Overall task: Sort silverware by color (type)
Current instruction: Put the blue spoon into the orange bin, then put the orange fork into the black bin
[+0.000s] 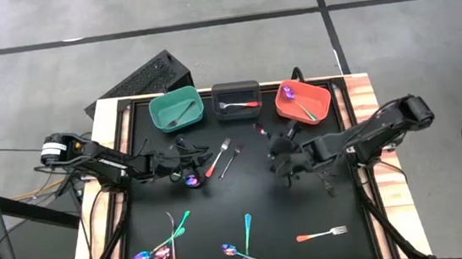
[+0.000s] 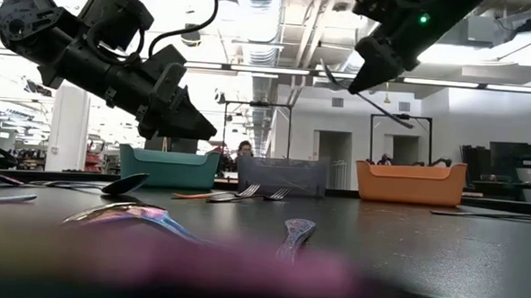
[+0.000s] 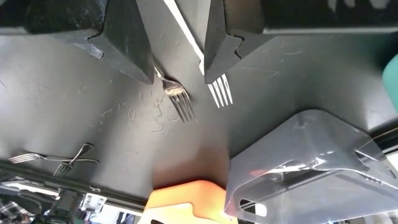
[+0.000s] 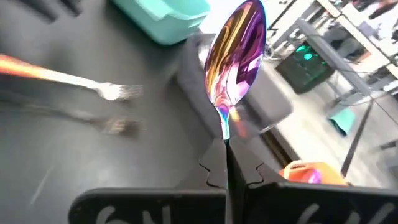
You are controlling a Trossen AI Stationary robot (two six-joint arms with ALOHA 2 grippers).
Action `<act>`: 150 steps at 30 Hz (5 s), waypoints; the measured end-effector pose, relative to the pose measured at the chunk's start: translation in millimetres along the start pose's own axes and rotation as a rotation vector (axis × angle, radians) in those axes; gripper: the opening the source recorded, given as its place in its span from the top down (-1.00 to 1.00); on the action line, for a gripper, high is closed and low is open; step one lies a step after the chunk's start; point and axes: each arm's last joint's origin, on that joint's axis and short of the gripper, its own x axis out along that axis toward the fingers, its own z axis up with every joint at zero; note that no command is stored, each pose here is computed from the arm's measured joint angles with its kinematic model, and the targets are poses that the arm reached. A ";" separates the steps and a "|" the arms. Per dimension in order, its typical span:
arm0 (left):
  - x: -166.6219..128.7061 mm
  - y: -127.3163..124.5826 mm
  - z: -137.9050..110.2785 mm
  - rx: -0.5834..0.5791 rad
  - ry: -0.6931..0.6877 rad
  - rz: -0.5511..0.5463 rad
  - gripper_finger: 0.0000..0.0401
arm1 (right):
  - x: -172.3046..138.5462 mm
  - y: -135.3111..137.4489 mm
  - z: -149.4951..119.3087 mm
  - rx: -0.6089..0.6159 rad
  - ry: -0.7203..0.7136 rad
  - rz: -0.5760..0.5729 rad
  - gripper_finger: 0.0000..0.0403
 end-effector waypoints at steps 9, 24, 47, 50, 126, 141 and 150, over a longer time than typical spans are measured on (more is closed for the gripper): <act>0.0 0.0 -0.1 0.001 0.001 0.001 0.36 | 13.3 -60.3 13.2 0.037 0.021 -0.127 0.97; -0.5 3.1 -8.8 0.030 0.083 0.034 0.36 | 76.1 -116.3 -57.9 -0.018 0.342 -0.382 0.97; -0.6 4.5 -8.0 0.076 0.066 0.083 0.36 | 101.8 -134.2 -91.6 -0.036 0.368 -0.290 0.96; -0.6 4.5 -8.0 0.076 0.066 0.083 0.36 | 104.0 -137.9 -93.5 -0.018 0.376 -0.257 0.95; 0.3 5.7 -6.6 0.123 0.062 0.072 0.26 | 67.3 67.7 -53.7 0.663 -0.066 0.514 0.54; 4.9 14.3 11.1 0.057 -0.082 0.085 0.21 | 70.5 63.5 -46.1 0.582 -0.124 0.520 0.54; 6.0 16.9 14.2 0.045 -0.099 0.063 0.21 | 53.0 57.2 -53.2 0.420 -0.017 0.488 0.57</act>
